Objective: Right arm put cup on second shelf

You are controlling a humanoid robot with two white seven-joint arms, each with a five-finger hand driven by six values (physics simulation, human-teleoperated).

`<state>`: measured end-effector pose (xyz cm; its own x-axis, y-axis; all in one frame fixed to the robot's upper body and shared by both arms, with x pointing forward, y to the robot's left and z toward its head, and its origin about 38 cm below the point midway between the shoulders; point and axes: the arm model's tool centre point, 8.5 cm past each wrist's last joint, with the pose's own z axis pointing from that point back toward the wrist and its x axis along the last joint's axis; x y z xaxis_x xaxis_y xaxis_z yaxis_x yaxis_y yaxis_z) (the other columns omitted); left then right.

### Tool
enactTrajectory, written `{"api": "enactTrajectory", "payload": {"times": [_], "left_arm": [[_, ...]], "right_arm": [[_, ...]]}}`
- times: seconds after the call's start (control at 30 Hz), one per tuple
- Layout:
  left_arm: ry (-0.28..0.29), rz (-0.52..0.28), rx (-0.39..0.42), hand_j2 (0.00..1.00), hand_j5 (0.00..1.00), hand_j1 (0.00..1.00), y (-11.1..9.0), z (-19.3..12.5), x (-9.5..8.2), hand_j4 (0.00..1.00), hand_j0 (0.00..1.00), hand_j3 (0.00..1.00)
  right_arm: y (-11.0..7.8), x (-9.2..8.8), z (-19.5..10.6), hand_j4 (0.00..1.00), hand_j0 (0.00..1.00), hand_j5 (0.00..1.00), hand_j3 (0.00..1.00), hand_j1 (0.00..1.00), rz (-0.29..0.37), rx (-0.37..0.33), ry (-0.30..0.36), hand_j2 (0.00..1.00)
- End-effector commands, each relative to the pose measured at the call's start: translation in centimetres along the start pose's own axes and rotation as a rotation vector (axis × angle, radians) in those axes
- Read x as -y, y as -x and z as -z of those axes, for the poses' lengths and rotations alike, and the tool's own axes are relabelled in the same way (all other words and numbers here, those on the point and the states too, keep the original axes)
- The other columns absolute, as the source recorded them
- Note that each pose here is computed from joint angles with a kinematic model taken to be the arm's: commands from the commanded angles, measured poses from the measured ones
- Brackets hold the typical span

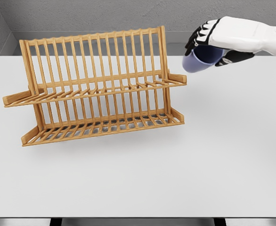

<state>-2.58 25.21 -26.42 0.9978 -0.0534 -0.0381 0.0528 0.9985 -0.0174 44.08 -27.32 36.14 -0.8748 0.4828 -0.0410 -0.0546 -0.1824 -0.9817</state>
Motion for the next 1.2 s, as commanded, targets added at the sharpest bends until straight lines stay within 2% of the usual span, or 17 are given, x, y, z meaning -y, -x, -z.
{"api": "enactTrajectory", "payload": {"times": [0.0, 0.4, 0.53, 0.63, 0.83, 0.97, 1.17], "left_arm": [[0.000, 0.000, 0.000, 1.00, 1.00, 1.00, 0.0, 0.0, 0.0, 1.00, 1.00, 1.00], [0.000, 0.000, 0.000, 1.00, 1.00, 1.00, 0.0, 0.0, 0.0, 1.00, 1.00, 1.00], [0.000, 0.000, 0.000, 1.00, 1.00, 1.00, 0.0, 0.0, 0.0, 1.00, 1.00, 1.00], [0.000, -0.001, 0.000, 1.00, 1.00, 1.00, 0.0, 0.0, 0.0, 1.00, 1.00, 1.00], [0.000, 0.000, 0.000, 1.00, 1.00, 1.00, 0.0, 0.0, 0.0, 1.00, 1.00, 1.00], [0.000, 0.000, 0.000, 1.00, 1.00, 1.00, 0.0, 0.0, 0.0, 1.00, 1.00, 1.00], [0.000, 0.000, 0.000, 1.00, 1.00, 1.00, 0.0, 0.0, 0.0, 1.00, 1.00, 1.00]], "right_arm": [[-0.8, 0.5, 0.3, 0.67, 0.67, 0.67, 0.67, 0.67, -0.014, 0.024, 0.011, 0.67], [-3.7, 2.1, 1.3, 0.67, 0.67, 0.67, 0.67, 0.67, -0.083, 0.104, 0.032, 0.67], [-4.2, 2.6, 1.8, 0.67, 0.67, 0.67, 0.67, 0.67, -0.092, 0.121, 0.046, 0.67], [-5.4, 2.9, 2.4, 0.67, 0.67, 0.67, 0.67, 0.67, -0.115, 0.158, 0.052, 0.67], [-5.9, 2.8, 3.1, 0.67, 0.67, 0.67, 0.67, 0.67, -0.114, 0.180, 0.054, 0.67], [-6.3, 1.7, 3.9, 0.67, 0.67, 0.67, 0.67, 0.67, -0.102, 0.199, 0.024, 0.67], [-6.4, 1.1, 4.5, 0.68, 0.68, 0.68, 0.68, 0.68, -0.101, 0.205, 0.007, 0.68]]}}
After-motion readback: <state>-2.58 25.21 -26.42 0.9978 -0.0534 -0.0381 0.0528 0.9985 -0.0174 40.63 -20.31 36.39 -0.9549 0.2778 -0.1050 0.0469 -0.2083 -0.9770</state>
